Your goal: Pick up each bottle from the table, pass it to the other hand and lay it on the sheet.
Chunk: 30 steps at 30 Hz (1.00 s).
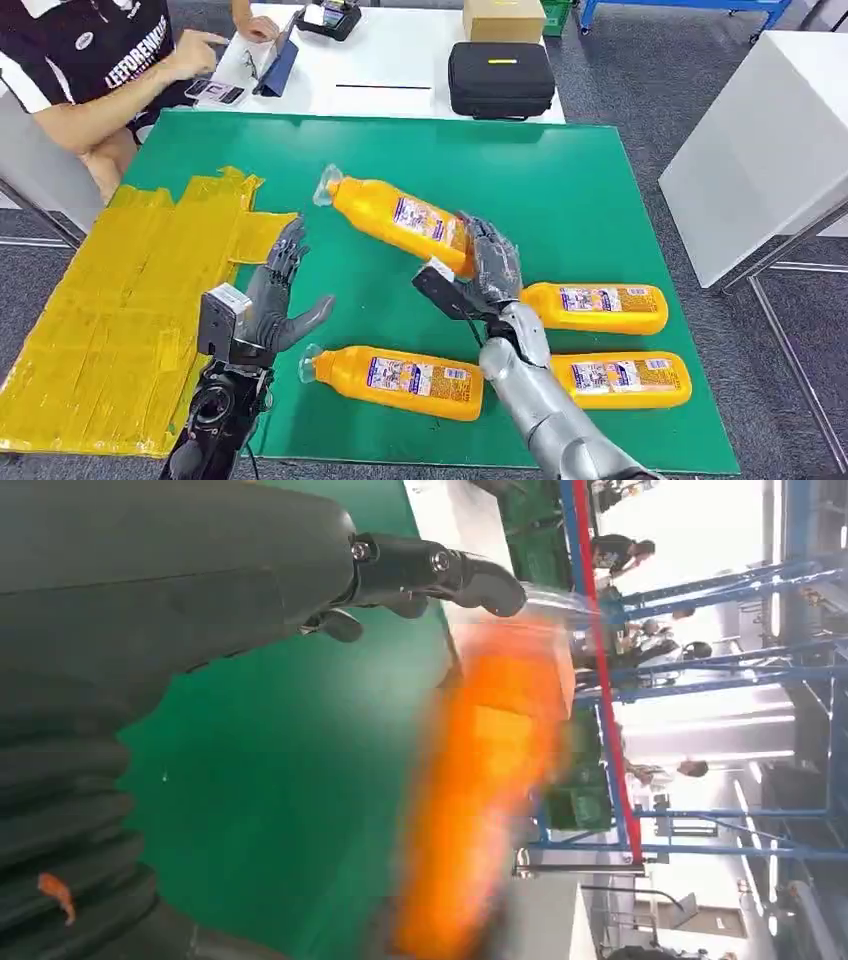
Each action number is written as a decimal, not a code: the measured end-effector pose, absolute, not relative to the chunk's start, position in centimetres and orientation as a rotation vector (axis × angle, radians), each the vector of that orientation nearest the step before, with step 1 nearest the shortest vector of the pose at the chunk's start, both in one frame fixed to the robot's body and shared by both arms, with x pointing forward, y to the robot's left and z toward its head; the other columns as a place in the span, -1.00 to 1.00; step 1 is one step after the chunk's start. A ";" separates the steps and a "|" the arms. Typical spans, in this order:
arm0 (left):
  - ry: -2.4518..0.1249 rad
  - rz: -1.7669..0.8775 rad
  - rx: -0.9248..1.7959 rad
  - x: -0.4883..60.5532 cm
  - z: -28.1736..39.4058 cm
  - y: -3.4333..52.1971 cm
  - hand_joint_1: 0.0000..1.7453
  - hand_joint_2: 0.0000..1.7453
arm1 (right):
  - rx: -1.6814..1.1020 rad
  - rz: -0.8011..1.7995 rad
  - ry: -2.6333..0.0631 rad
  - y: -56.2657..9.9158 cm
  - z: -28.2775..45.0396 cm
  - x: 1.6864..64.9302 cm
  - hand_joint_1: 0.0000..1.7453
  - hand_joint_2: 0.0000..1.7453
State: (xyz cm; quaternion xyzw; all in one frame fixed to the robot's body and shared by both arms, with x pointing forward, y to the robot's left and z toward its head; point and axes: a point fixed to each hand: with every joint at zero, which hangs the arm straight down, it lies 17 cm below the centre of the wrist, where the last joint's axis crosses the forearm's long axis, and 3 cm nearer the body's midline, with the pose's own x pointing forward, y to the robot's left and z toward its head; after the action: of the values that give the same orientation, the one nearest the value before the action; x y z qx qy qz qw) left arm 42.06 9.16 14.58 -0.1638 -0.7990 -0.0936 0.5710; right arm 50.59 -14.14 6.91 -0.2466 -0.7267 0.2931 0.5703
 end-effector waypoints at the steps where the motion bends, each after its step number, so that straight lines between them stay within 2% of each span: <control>1: -1.875 -0.220 -0.385 42.1 14.6 9.1 -1.00 1.00 | -0.577 0.658 -1.729 -14.3 7.7 50.7 1.00 1.00; 9: -1.883 -0.216 -0.400 42.0 14.9 8.9 -1.00 1.00 | -0.531 0.487 -1.818 -15.1 10.2 50.4 1.00 1.00; 12: -1.888 -0.228 -0.464 41.4 15.4 7.8 -1.00 1.00 | -0.428 0.420 -1.882 -14.1 11.6 49.9 1.00 1.00; 21: -1.923 -0.288 -0.554 40.0 17.6 4.6 -1.00 1.00 | -0.223 0.441 -1.911 -9.1 12.0 48.0 1.00 1.00; 30: -1.944 -0.289 -0.598 39.6 19.3 3.6 -1.00 1.00 | -0.138 0.520 -1.920 -5.1 12.0 46.5 1.00 1.00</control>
State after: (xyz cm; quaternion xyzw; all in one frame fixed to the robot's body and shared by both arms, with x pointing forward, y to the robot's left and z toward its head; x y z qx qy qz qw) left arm 39.58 3.64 19.30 -0.2490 -0.8100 -0.1204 0.5172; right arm 46.47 -5.15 11.98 -0.0580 -0.8087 0.2189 0.5428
